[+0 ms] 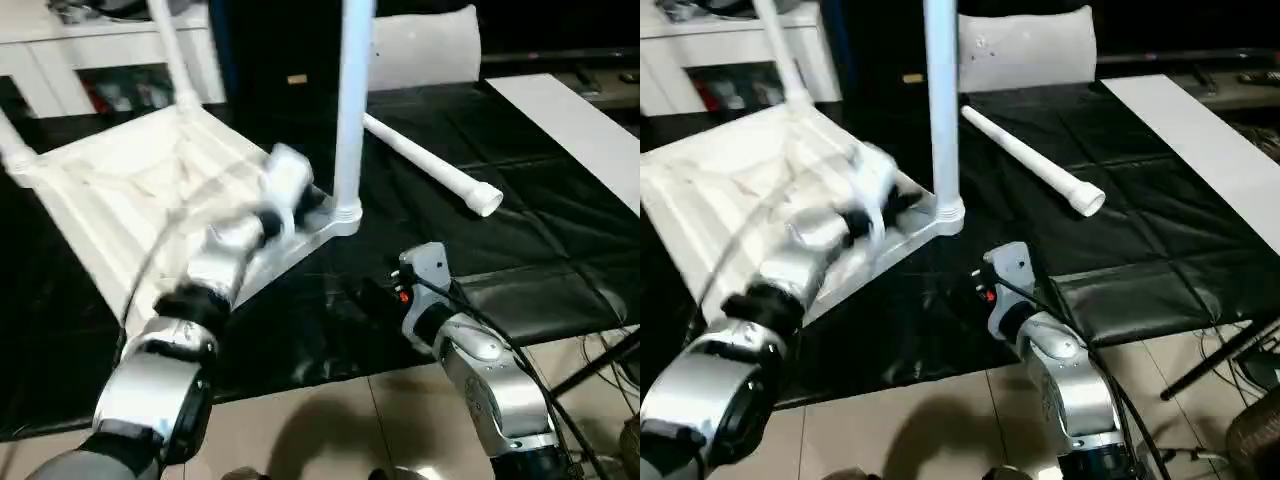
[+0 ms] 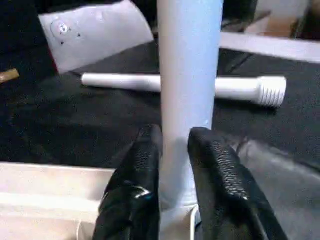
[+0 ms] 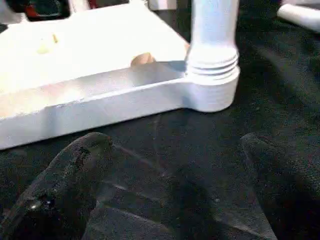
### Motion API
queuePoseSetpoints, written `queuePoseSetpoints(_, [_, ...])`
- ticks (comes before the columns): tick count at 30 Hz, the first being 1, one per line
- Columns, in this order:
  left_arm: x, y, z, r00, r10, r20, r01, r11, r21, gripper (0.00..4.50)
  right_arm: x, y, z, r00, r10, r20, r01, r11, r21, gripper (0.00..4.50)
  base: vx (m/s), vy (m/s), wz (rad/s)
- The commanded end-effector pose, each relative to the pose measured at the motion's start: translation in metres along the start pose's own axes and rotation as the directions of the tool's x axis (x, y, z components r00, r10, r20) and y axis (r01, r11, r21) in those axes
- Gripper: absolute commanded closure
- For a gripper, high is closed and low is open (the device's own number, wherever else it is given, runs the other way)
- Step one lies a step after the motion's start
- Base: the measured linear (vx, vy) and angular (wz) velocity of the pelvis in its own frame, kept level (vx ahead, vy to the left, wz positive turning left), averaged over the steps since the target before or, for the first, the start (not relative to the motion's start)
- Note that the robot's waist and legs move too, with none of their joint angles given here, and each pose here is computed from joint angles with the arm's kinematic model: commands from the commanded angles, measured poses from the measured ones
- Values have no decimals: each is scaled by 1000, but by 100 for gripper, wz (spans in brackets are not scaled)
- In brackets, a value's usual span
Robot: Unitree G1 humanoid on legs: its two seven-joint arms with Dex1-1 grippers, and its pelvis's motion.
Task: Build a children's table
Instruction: Move to table
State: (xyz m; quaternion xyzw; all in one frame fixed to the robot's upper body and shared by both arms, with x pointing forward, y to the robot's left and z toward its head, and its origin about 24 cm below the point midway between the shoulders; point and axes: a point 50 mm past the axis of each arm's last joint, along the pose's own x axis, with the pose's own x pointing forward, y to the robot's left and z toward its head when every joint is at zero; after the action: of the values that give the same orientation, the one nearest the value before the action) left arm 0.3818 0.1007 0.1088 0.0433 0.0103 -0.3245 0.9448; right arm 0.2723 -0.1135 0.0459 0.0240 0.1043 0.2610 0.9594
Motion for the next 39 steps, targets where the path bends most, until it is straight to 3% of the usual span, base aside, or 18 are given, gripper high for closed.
queuePoseSetpoints(1, [-13,14,2,994,105,43,-104,994,-34,318,-1,0,7,999,-5,37,4,1000,15,0,0,0,0])
queuePoseSetpoints(7, [-44,37,-7,968,252,1,-252,967,27,268,-3,1,11,998,12,60,-13,1000,15,0,0,0,0])
queuePoseSetpoints(10, [-73,44,-7,938,346,21,-347,937,48,255,-4,1,11,998,-16,60,17,1000,-9,0,0,0,0])
queuePoseSetpoints(13, [-96,32,-9,918,391,68,-390,920,-21,223,-4,1,4,999,-33,5,33,999,1,0,0,0,0])
queuePoseSetpoints(17, [-103,27,-13,909,415,45,-411,909,-70,190,-5,2,4,999,-33,5,33,999,7,0,0,0,0])
queuePoseSetpoints(19, [-119,6,-26,912,410,14,-409,910,-67,173,-8,3,4,999,-50,4,50,999,-3,0,0,0,0])
queuePoseSetpoints(26, [-130,-11,-30,902,432,-4,-431,899,-80,173,-17,-2,5,995,-101,15,101,995,-1,0,0,0,0])
queuePoseSetpoints(39, [-129,-14,-27,881,472,-22,-472,879,-59,173,-17,-4,7,991,-129,23,129,992,-9,0,0,0,0])
